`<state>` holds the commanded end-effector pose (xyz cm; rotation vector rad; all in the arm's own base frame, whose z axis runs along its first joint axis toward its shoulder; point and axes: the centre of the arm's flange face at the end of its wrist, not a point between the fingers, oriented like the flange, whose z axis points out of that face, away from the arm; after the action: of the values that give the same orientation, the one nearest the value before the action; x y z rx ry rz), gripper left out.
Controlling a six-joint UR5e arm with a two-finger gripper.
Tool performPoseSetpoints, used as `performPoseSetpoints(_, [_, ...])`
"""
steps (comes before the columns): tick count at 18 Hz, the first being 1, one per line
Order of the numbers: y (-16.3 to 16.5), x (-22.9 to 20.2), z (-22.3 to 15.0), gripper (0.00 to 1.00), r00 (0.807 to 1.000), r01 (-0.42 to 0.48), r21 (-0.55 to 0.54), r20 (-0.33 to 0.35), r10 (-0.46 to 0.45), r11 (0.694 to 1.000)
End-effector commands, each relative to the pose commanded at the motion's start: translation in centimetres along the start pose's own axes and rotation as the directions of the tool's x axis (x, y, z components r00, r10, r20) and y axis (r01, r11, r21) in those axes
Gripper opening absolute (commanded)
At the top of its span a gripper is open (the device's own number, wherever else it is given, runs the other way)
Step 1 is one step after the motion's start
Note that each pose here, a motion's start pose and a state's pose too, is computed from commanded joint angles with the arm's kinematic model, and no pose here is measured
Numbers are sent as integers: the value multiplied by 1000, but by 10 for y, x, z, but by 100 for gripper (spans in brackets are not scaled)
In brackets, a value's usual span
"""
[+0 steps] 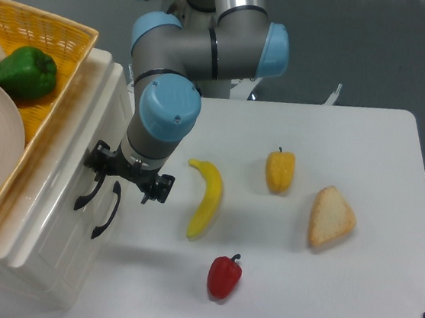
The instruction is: Slide the top white drawer open
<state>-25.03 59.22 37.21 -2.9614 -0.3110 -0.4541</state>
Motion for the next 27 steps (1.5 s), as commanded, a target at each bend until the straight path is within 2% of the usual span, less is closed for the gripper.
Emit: performPoseSetpoints(27, [-2, -14, -10, 100, 1000, 0, 13, 16, 0, 1000])
